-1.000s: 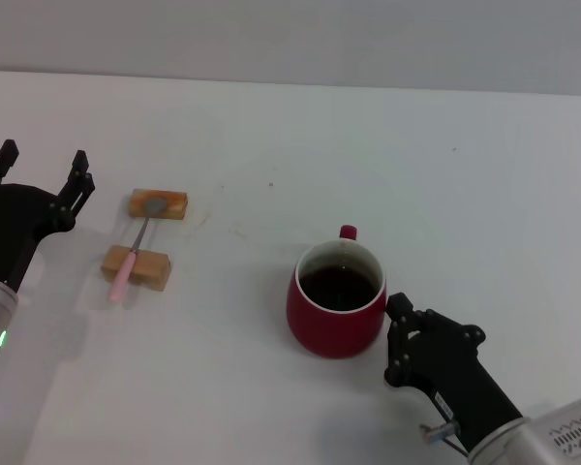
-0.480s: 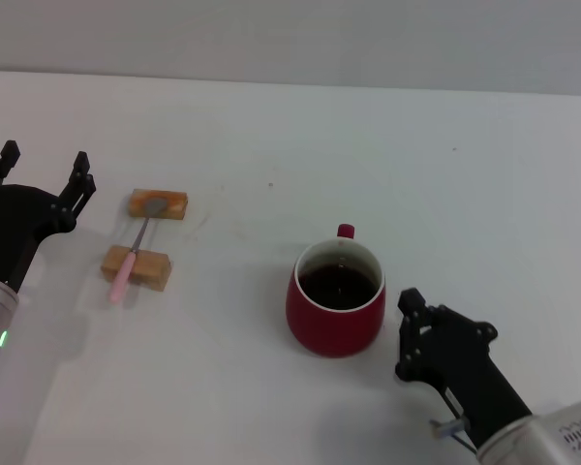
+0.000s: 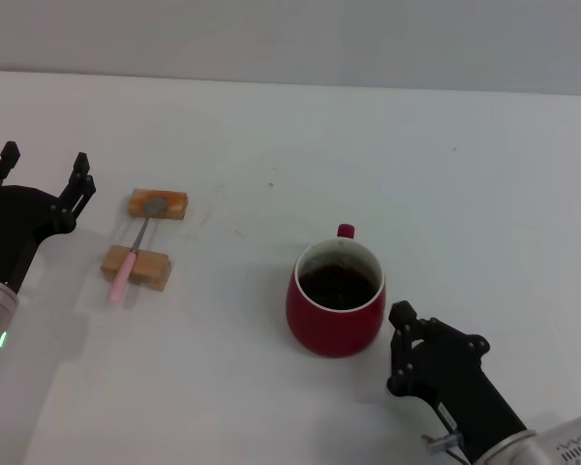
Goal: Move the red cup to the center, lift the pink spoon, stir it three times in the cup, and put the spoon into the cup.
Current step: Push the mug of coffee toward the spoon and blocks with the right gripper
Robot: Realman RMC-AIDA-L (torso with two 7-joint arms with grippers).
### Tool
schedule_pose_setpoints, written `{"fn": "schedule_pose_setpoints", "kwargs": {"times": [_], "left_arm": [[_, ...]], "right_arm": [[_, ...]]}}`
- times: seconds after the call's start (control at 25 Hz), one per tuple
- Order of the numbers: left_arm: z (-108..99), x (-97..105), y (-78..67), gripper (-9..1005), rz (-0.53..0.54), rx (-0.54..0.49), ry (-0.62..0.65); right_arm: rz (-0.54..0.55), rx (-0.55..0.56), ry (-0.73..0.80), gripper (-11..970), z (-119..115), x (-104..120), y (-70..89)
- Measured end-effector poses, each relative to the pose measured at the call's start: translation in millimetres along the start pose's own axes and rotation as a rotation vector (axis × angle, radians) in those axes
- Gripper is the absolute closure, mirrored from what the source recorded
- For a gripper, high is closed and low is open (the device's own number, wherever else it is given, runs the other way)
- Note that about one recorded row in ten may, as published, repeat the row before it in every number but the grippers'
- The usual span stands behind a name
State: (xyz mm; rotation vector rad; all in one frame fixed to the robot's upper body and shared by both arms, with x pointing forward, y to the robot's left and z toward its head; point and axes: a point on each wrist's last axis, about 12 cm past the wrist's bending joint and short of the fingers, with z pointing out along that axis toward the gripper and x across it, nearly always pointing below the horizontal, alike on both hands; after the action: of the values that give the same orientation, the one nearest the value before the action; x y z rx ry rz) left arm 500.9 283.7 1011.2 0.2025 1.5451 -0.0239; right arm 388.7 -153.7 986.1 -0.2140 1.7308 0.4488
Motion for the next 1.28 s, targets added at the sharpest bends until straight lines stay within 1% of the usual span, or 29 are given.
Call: {"fn": "schedule_pose_setpoints", "kwargs": {"times": [0.56,0.76,0.88,1.04,1.16,1.2,1.28], "left_arm": [[-1.5,0.8,0.5,162,0.0,-0.003,0.003],[-1.9,1.0,0.7,162,0.0,-0.003,0.004],[-2.4,1.3,0.8,162,-0.001,-0.004,0.005],[-3.8,1.6,1.1,162,-0.002,-0.006,0.004],[-5.1,1.7,0.6,162,-0.004,-0.006,0.002],[-5.8,1.9,0.3,163,-0.004,-0.005,0.003],[-7.7,2.9,-0.3,163,-0.004,-0.002,0.006]], "right_arm": [[-0.038,-0.06,-0.014,960,21.3,-9.3,1.0],[-0.055,-0.058,-0.017,960,29.0,-12.1,-3.3],[-0.053,-0.045,-0.03,960,29.0,-13.4,-5.2],[-0.062,0.019,-0.083,960,21.9,-16.1,-16.2],[-0.07,0.095,-0.122,960,13.7,-17.2,-29.9],[-0.073,0.136,-0.137,960,8.7,-17.2,-36.7],[-0.075,0.152,-0.144,960,6.5,-17.2,-39.3]]}}
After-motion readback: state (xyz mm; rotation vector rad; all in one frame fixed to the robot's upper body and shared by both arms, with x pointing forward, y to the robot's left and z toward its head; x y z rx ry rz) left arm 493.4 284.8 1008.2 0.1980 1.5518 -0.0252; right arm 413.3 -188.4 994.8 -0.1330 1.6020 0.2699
